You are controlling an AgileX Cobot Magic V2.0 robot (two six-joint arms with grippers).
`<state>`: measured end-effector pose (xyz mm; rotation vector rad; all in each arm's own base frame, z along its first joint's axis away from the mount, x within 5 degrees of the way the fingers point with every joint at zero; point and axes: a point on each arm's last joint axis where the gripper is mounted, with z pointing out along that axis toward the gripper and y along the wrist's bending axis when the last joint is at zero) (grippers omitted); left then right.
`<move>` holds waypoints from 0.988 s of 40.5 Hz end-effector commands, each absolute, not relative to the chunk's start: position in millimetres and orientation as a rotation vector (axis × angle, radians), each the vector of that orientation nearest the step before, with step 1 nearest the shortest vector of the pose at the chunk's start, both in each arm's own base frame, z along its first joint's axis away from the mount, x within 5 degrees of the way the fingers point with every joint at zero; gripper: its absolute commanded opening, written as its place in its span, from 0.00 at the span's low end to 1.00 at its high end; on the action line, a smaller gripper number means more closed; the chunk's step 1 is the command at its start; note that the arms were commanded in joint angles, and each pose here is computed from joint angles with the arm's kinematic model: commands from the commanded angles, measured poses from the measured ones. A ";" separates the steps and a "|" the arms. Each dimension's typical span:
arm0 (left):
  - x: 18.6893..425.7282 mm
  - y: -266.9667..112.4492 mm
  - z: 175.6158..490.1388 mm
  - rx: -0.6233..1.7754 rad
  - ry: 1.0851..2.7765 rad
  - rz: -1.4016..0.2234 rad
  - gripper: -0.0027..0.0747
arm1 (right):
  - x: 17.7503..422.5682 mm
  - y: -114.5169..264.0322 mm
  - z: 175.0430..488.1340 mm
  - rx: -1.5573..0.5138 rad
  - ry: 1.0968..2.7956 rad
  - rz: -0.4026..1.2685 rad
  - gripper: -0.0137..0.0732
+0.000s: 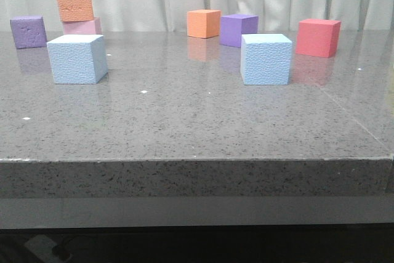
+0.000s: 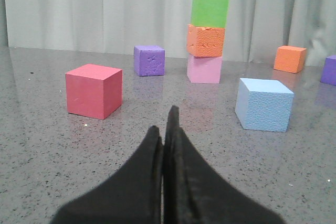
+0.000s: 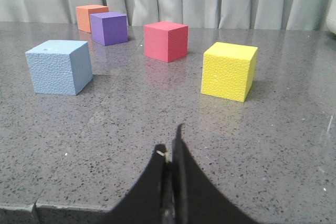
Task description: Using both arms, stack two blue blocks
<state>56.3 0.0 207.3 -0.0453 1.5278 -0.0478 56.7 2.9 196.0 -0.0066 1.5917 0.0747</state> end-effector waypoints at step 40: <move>43.8 0.1 258.4 -0.049 1.254 -0.065 0.01 | 47.3 2.4 243.3 -0.004 1.329 0.078 0.02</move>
